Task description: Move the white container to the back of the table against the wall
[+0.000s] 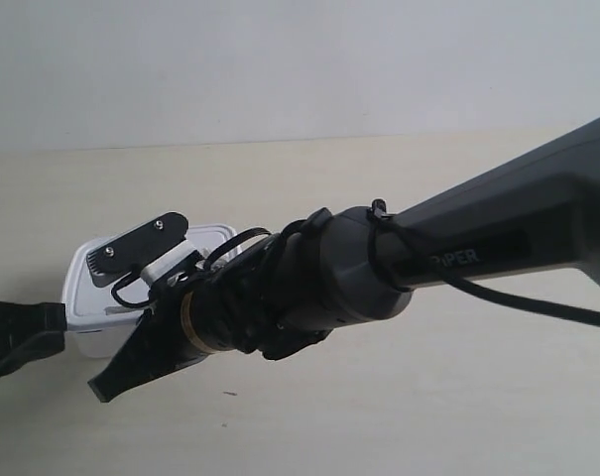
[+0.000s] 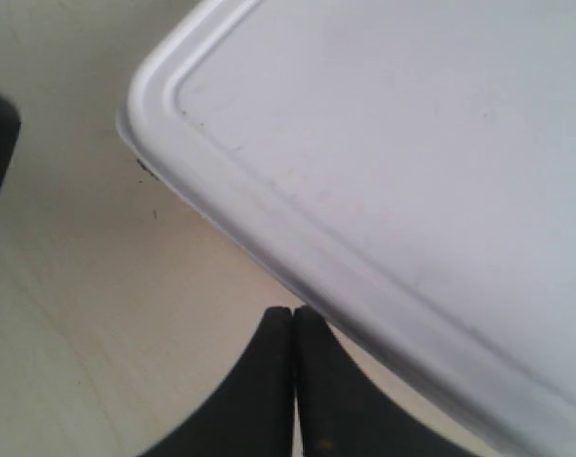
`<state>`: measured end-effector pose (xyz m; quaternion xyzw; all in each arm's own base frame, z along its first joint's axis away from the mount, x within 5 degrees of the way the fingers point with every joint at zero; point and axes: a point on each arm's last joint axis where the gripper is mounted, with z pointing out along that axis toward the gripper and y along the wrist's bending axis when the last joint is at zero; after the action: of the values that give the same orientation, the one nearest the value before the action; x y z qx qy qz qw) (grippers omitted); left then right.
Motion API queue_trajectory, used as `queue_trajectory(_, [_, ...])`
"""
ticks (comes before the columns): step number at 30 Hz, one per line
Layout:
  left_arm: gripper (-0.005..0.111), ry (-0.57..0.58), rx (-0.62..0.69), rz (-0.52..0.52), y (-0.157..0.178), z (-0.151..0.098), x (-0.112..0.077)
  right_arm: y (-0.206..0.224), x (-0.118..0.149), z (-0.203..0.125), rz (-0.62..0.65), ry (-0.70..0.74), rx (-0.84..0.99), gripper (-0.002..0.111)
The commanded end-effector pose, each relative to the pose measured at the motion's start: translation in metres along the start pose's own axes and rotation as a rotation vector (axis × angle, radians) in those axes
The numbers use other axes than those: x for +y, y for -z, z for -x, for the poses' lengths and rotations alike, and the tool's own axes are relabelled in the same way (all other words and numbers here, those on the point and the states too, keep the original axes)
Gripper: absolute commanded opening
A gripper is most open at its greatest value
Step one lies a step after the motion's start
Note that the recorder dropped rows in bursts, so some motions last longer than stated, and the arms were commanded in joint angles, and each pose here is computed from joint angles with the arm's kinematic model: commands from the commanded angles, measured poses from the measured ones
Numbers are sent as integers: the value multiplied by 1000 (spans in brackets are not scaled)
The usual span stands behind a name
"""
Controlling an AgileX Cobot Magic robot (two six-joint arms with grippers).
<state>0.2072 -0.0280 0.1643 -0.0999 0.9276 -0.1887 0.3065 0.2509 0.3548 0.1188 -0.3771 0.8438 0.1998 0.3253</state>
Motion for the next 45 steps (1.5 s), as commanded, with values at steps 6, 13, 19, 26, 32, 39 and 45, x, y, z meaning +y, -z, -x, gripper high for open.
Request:
queue_trajectory(6, [0, 55, 101, -108, -7, -15, -6, 1, -1, 4, -24, -7, -12, 0])
queue_trajectory(13, [0, 89, 129, -53, -25, -18, 5, 1, -1, 4, -16, -40, -12, 0])
queue_trajectory(19, [0, 106, 93, -23, -36, -8, 8, 1, -1, 4, -16, -67, -12, 0])
queue_trajectory(26, [0, 96, 88, -20, -47, 3, 8, 1, -1, 4, -24, -82, -12, 0])
queue_trajectory(32, [0, 102, 92, -21, -59, 13, 9, 1, -7, 3, -87, -109, -11, 0])
queue_trajectory(39, [0, 88, 99, -4, -72, 21, 11, 2, -13, 3, -157, -79, -8, 0])
queue_trajectory(45, [0, 86, 92, 0, -77, 27, 11, 3, -21, 3, -203, -59, -5, 0])
